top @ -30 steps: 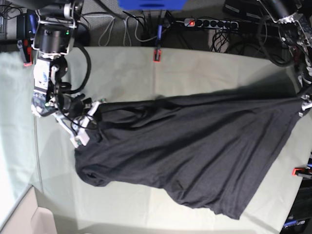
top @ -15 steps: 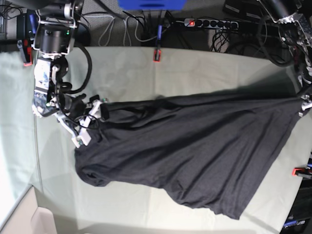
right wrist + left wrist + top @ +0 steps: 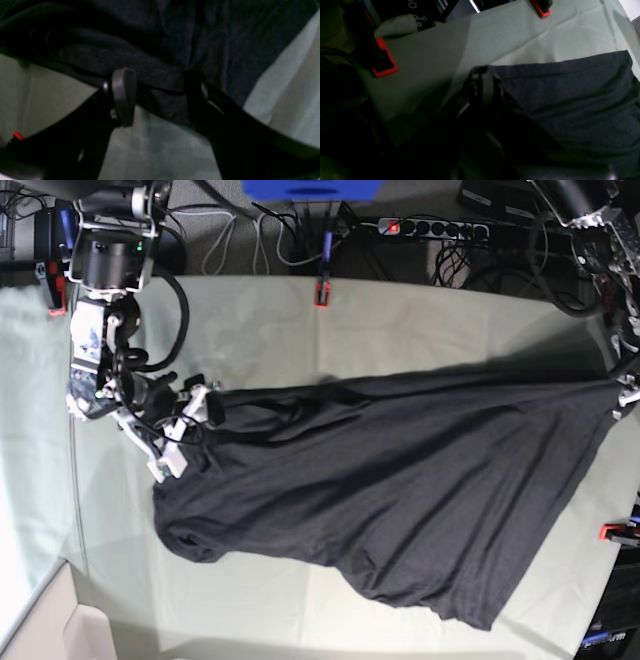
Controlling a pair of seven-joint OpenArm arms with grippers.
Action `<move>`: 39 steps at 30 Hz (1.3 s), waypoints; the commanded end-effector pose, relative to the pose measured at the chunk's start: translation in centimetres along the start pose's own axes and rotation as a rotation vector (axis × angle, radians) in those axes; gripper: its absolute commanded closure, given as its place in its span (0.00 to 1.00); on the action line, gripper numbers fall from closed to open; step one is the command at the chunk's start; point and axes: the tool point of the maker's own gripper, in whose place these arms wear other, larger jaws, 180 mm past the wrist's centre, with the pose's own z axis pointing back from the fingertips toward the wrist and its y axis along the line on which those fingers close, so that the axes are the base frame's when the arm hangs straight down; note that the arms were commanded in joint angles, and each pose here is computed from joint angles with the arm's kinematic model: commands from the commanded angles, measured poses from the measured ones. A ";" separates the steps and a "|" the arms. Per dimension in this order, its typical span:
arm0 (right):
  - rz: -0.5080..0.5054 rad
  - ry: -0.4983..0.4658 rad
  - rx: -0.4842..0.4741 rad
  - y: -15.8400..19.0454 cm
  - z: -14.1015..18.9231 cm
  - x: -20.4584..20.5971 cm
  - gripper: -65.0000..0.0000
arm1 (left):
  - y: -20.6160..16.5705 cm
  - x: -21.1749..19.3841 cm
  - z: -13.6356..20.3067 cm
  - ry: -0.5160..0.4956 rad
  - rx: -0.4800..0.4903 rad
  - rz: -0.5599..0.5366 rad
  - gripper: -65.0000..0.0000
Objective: Layout the t-shirt on the table in an organized manner, then fold the t-shirt properly
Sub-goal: 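Pull the grasped corner with the right gripper away from the left gripper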
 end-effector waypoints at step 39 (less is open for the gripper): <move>0.193 -0.167 -0.144 1.7 8.5 2.2 1.00 | -0.4 1.9 0.2 -0.058 -0.017 -0.009 1.00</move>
